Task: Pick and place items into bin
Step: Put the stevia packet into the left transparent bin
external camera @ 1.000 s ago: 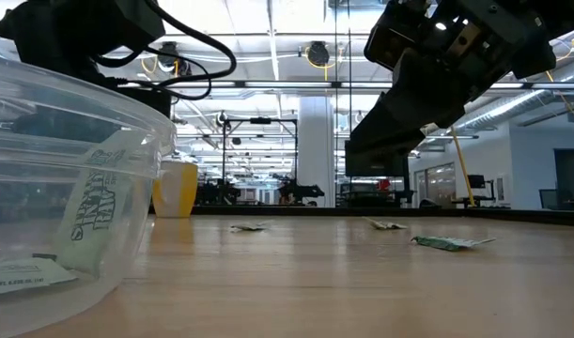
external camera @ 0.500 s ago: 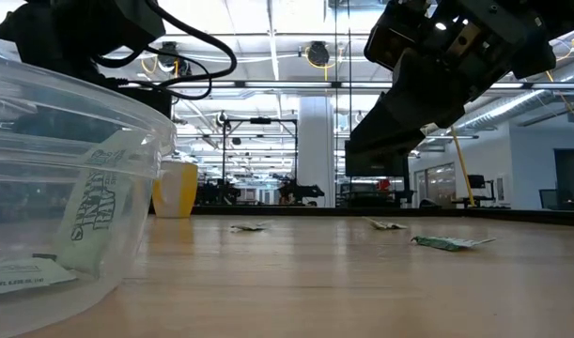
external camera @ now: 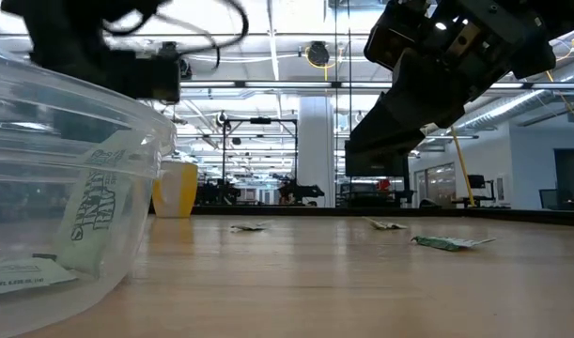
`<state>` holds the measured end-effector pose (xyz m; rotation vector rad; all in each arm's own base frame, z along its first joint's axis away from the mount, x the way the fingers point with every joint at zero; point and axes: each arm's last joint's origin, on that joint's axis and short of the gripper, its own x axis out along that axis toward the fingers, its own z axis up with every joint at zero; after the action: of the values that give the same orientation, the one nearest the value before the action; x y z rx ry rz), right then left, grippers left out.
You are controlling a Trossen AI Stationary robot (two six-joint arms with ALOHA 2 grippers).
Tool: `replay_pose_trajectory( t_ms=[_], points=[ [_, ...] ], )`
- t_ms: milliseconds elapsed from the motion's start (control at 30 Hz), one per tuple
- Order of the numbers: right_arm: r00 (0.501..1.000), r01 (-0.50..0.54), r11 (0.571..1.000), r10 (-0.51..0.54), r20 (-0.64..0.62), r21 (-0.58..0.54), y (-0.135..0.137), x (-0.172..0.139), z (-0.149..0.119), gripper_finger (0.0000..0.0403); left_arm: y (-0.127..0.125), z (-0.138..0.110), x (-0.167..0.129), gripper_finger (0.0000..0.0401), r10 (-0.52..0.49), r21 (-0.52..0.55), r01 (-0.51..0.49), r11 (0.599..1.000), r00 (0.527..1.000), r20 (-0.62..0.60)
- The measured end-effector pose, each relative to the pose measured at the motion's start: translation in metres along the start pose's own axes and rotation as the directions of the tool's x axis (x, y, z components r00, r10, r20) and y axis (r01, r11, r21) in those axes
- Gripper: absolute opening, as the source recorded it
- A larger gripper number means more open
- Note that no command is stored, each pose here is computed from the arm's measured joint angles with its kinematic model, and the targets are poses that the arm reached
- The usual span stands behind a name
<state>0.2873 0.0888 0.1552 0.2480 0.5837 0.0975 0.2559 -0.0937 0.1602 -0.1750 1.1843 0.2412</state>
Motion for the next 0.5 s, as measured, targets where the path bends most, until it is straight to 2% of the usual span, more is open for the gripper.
replay_pose_trajectory(
  t_ms=[167, 300, 500],
  points=[
    [1.0, -0.001, 1.0, 0.001, 0.003, 0.006, 0.0, 0.0, 0.0, 0.0098, 0.0, 0.004, -0.034, 0.0003, 0.034, -0.02, -0.034, 0.999, 0.999, -0.042],
    [1.0, -0.003, 1.0, 0.003, 0.007, 0.008, 0.0, 0.0, 0.001, 0.0098, -0.008, -0.002, -0.062, 0.0003, 0.014, -0.084, -0.023, 0.996, 0.995, -0.103],
    [1.0, -0.003, 1.0, 0.003, 0.007, 0.008, 0.0, 0.0, 0.001, 0.0098, -0.043, -0.031, -0.091, 0.0002, -0.116, -0.171, 0.077, 0.982, 0.967, -0.227]
  ],
)
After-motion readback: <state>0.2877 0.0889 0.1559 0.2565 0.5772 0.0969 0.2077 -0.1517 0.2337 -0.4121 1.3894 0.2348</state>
